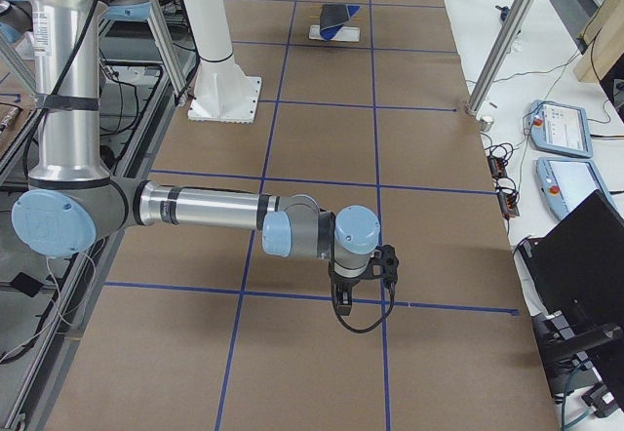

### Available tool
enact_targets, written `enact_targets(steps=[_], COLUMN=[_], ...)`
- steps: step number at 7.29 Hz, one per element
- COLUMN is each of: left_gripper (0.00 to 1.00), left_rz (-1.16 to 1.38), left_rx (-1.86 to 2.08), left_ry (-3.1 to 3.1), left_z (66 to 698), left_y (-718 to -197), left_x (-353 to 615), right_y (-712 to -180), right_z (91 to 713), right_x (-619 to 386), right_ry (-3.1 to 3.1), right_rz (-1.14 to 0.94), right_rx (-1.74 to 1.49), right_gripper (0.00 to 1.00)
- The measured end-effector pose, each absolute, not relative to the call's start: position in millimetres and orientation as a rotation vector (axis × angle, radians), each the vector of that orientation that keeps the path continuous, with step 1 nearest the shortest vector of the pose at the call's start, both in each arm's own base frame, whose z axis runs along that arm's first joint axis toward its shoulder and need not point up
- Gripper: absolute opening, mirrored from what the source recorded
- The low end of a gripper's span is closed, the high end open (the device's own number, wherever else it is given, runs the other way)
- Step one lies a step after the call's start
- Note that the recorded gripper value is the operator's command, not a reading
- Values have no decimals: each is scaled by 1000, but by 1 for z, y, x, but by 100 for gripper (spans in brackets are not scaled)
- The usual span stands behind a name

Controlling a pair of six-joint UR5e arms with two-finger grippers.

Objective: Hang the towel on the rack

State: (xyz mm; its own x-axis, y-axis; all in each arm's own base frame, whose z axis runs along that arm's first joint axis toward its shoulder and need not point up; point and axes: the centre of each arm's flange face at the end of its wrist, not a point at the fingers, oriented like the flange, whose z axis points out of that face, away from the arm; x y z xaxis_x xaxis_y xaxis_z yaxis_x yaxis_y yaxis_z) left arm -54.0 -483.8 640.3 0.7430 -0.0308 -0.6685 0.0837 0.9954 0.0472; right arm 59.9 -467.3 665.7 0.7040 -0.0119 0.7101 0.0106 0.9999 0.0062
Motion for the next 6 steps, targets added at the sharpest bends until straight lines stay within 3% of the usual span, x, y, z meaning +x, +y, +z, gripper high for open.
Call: enact_targets(steps=[6], left_gripper=[98], left_rz=[-77], left_rx=[54], left_ry=[734], left_z=[649], left_y=[-479], left_x=[-54], right_y=[-464], right_z=[653], right_x=[61], right_ry=[-793], right_rz=[13], right_rx=[9], right_gripper=[100])
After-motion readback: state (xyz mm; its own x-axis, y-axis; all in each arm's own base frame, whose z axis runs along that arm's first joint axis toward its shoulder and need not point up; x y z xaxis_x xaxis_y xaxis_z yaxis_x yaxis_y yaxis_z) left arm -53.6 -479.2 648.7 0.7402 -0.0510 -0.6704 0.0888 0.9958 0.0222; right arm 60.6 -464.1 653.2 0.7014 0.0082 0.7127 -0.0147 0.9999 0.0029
